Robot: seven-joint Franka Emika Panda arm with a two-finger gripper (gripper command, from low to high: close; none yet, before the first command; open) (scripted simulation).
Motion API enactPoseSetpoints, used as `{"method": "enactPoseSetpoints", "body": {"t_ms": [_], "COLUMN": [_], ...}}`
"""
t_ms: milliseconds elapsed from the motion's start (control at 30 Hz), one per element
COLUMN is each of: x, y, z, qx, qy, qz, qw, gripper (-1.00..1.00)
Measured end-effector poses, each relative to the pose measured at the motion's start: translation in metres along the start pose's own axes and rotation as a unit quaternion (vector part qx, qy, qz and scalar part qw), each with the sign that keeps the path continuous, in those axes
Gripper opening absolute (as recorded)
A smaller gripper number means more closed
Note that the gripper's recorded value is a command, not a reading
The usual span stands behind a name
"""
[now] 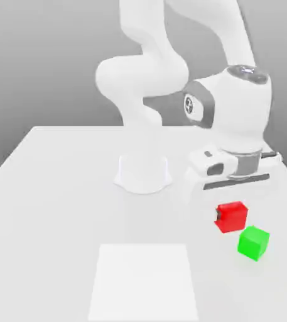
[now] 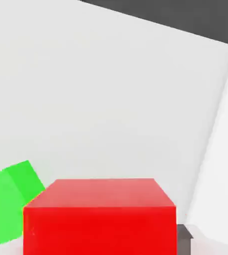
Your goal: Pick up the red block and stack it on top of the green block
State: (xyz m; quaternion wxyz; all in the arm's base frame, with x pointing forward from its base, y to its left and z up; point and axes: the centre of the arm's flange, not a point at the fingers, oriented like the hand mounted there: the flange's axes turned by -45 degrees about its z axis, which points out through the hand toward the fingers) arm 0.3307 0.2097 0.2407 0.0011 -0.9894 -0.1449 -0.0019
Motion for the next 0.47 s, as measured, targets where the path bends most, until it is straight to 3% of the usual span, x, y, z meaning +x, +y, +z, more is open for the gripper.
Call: {"method": "enactPoseSetpoints", "body": {"t_ms": [133, 333, 367, 467], "x": [-0.009, -0.007, -0.008, -0.008], "y": [-0.047, -0.05, -0.051, -0.051], "z": [-0.003, 0.045, 0.054, 0.054], "qx": [-0.001, -0.002, -0.001, -0.001], "qy": [-0.001, 0.0, -0.001, -0.001], "qz": [-0.003, 0.003, 0.002, 0.002], "qw": [1.0, 1.0, 1.0, 1.0], "gripper": [-1.0, -1.0, 1.0, 1.0]}}
